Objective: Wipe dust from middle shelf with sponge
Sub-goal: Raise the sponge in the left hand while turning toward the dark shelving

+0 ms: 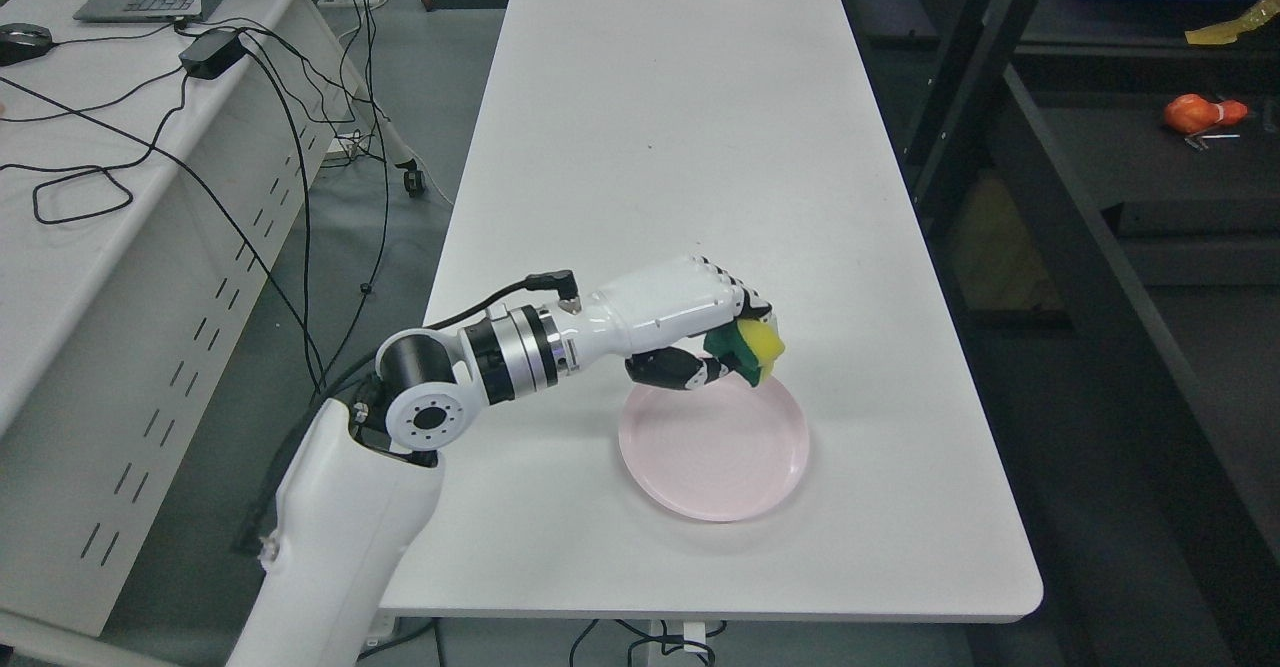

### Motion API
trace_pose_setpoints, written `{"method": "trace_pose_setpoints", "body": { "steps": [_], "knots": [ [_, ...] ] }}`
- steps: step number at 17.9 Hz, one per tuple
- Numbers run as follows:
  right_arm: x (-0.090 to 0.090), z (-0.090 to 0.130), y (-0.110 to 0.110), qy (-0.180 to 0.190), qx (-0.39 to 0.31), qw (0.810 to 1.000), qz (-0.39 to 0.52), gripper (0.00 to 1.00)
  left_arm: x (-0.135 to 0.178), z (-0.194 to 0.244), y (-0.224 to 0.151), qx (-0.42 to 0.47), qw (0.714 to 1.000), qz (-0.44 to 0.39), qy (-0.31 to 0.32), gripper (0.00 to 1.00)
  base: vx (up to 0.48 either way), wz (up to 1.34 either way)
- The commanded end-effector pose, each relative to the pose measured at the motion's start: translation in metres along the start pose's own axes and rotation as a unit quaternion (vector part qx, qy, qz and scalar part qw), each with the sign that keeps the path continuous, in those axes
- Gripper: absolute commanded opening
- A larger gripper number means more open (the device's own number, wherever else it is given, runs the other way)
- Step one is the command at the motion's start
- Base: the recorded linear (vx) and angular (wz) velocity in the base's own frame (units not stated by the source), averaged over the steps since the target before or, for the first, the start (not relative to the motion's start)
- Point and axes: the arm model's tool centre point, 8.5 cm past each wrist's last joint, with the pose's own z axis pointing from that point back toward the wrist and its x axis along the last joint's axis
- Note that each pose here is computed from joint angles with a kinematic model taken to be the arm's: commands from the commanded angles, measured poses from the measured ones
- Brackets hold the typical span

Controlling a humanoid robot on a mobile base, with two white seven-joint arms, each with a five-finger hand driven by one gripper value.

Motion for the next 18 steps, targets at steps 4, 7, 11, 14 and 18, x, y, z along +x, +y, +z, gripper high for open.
{"method": "trace_pose_setpoints", "body": {
  "steps": [4,7,11,14,18],
  "knots": [
    [0.010,0.000,-0.010,-0.011,-0.008,1.000,0.000,1.00,-0.042,0.084,0.061,0.368,0.895,0.253,-0.012,0.09,-0.015,0.01],
    [0.010,0.000,-0.010,-0.011,-0.008,1.000,-0.001,1.00,-0.049,0.092,0.059,0.416,0.854,0.313,-0.020,0.08,-0.063,0.03],
    [0.010,0.000,-0.010,-0.011,-0.008,1.000,-0.001,1.00,-0.053,0.094,0.049,0.418,0.840,0.345,-0.018,0.09,-0.164,0.00],
    [0.010,0.000,-0.010,-0.011,-0.008,1.000,-0.001,1.00,-0.056,0.095,0.042,0.417,0.837,0.353,-0.011,0.12,-0.186,-0.09],
    [0.010,0.000,-0.010,-0.011,-0.008,1.000,0.000,1.00,-0.057,0.096,0.043,0.428,0.829,0.360,-0.012,0.12,-0.203,0.05]
  ]
}}
